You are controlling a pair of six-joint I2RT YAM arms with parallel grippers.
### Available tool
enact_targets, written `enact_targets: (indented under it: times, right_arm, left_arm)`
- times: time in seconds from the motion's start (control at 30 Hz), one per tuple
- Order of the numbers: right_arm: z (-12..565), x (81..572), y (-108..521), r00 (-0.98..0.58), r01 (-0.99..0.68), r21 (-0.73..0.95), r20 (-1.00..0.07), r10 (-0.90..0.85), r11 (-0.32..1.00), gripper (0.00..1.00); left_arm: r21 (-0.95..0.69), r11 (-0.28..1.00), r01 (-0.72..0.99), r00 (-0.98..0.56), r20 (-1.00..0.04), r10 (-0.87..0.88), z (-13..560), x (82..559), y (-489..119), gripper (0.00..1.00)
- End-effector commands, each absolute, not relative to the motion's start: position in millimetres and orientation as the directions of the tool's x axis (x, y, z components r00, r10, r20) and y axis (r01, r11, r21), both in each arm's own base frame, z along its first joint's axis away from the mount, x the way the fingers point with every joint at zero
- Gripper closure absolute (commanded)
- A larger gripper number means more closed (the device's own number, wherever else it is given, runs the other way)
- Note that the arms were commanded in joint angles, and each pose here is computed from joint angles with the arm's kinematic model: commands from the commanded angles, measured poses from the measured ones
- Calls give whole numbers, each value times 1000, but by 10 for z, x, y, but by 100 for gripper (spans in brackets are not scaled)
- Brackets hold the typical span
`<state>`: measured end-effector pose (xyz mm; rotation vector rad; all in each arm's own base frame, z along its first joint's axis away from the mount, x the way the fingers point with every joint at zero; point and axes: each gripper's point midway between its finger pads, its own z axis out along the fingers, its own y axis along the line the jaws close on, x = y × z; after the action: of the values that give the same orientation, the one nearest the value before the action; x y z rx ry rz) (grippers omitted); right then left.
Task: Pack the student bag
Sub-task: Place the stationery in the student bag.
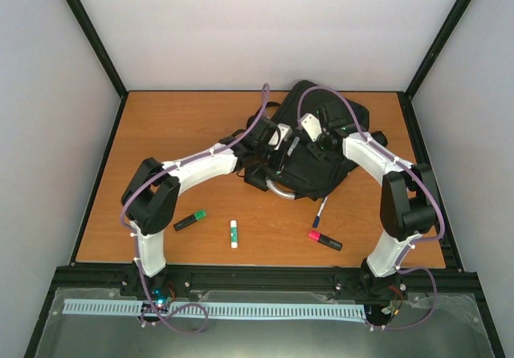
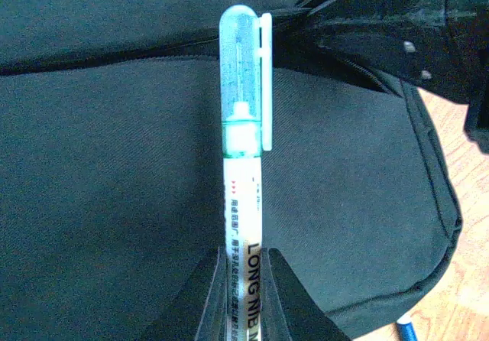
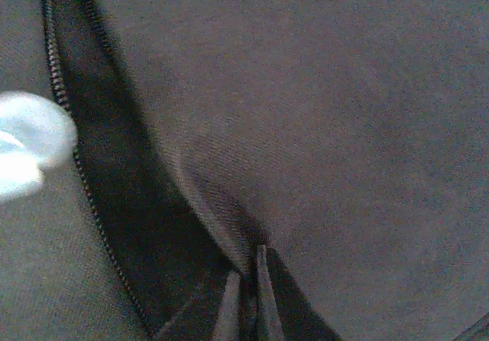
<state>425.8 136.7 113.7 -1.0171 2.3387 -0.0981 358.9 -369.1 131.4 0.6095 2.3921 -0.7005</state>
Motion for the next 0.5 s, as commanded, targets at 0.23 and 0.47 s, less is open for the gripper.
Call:
enact_targets:
  times: [0.23, 0.47]
  right_arm:
    - [1781, 4335, 1466, -452, -613, -311, -616, -645, 726, 97]
    - [1929, 4173, 1520, -414, -632, -283, -663, -623, 722, 97]
  left_arm:
    - [-412, 688, 597, -749, -594, 294, 1221, 3579, -3942, 99]
    - [-421, 688, 591, -761, -574, 302, 1124, 3529, -3925, 99]
